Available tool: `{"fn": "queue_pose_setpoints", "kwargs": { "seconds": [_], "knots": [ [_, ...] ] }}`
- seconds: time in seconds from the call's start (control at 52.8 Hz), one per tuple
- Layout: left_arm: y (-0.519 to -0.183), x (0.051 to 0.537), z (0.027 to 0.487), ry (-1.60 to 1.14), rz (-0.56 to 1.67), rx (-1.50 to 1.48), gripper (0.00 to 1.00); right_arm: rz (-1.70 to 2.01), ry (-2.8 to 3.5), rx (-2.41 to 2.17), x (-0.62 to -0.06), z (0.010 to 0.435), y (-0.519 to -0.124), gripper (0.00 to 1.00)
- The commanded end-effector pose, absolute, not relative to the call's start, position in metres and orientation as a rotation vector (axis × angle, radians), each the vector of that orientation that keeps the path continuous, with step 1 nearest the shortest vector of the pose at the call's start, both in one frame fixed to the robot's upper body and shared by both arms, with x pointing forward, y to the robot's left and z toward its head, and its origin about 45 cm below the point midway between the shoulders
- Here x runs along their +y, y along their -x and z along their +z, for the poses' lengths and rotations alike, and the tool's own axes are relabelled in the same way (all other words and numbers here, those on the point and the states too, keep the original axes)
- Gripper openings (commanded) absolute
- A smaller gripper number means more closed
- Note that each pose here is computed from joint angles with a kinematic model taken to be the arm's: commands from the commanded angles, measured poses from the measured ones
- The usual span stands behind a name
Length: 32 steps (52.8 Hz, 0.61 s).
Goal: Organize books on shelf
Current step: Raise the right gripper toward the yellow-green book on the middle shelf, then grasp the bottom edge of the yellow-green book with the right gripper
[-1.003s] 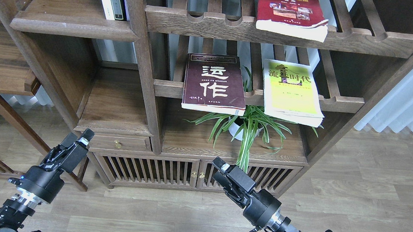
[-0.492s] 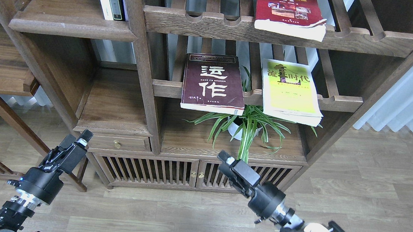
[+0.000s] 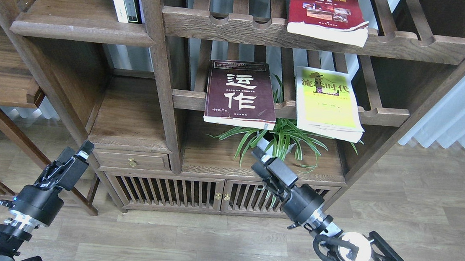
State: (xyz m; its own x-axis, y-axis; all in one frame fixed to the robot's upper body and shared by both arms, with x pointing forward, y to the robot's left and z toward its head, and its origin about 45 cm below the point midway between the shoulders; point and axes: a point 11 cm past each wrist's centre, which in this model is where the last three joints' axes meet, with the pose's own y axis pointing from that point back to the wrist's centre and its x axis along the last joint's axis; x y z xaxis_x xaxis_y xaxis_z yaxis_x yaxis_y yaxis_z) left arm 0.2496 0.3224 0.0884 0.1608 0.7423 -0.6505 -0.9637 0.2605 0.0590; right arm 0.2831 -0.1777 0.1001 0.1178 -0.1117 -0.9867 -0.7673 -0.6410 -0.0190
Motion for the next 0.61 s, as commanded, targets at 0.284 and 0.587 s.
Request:
{"fn": "queue_pose_setpoints", "kwargs": {
  "seconds": [0.284,0.587],
  "knots": [
    [-0.252,0.333,0.090,0.428,1.300,0.630,1.00,1.503,1.659,0.968,-0.203,0.087,-0.297,0.99],
    [-0.252,0.335,0.090,0.432,1.308,0.629,1.00,1.362,1.410,1.037,-0.253,0.096,-0.329,0.99]
  ]
}}
